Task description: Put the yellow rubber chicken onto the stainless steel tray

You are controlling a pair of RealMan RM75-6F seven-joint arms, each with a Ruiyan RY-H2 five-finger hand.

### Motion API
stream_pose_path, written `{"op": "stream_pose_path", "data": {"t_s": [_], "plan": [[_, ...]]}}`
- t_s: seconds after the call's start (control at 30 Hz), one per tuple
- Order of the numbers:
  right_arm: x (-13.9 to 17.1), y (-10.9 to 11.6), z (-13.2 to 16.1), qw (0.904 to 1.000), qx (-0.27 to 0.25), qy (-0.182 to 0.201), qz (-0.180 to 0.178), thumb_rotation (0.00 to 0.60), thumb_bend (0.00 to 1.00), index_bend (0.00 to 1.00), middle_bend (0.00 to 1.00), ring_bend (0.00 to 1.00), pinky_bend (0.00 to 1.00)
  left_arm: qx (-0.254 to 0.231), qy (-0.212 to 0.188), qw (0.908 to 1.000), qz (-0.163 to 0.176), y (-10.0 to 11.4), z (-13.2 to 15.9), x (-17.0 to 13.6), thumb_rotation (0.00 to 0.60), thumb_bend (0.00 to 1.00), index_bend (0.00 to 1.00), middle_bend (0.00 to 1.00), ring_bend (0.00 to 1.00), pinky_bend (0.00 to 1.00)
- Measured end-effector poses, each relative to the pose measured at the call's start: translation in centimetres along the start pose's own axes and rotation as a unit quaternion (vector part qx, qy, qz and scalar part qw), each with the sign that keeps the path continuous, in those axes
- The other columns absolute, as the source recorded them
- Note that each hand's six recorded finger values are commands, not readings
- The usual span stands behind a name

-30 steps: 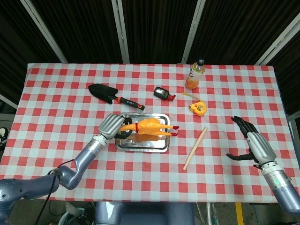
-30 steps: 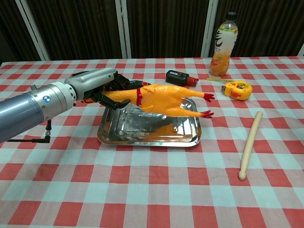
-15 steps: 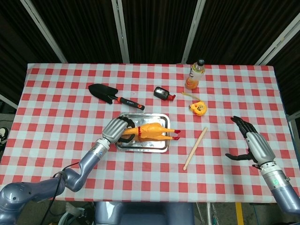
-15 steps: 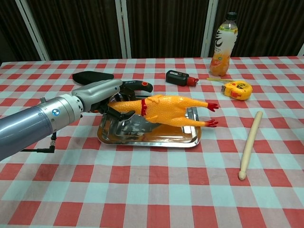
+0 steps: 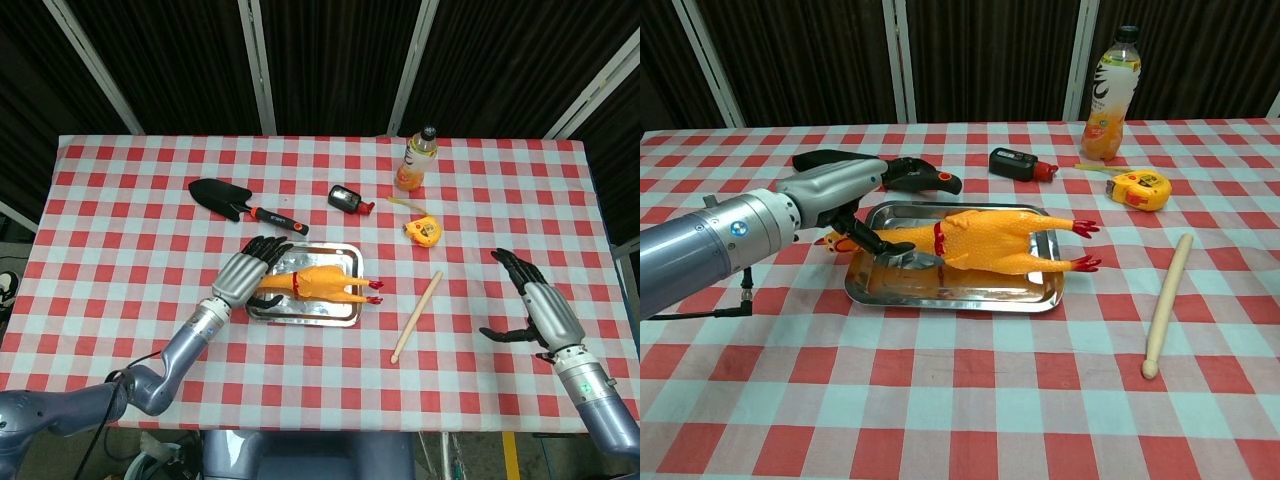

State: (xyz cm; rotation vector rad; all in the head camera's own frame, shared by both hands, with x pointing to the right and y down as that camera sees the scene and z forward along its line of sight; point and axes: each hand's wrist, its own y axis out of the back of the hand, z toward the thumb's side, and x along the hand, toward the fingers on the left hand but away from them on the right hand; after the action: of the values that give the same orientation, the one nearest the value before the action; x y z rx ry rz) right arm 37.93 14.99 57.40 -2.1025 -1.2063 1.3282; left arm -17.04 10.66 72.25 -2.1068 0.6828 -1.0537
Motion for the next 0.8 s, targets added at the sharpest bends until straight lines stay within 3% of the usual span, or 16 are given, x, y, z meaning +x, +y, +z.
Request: {"op": "stream_pose_path", "data": {"t_s": [0.27,0.4,0.57,0.8], "plan": [[0.4,1.4,-0.9,0.9992,0.002,-0.011,-0.039,0.6,0.08,0.0,0.02,0.0,0.08,-0.014,0.026,0.999,0.033,3.8,-1.5,-2.6,0.6,0.27,0.0,0.0,0.0,0.0],[0.9,2.0,-2.0,0.9971,0.037,-0.025,-0.061,0.6,0.12,0.0,0.03,0.0,0.09,-0.024,0.06,0.9968,0.047,6.6,-3.4,-5.5,0.6,0.26,0.03,0.0,0.0,0.0],[2.1,2.7,-3.2,0.9889,0.106,-0.048,-0.092,0.6,0.12,0.0,0.03,0.0,0.09,-0.026,0.126,0.9872,0.094,10.9,-7.0,-12.4,0.6,0.26,0.05,0.0,0.0,0.0],[5.6,2.6,-5.0,0.9666,0.206,-0.083,-0.129,0.6,0.12,0.0,0.03,0.0,0.07,0.024,0.183,0.9734,0.136,12.8,-9.4,-21.7,0.6,0.26,0.07,0.0,0.0,0.0]]}}
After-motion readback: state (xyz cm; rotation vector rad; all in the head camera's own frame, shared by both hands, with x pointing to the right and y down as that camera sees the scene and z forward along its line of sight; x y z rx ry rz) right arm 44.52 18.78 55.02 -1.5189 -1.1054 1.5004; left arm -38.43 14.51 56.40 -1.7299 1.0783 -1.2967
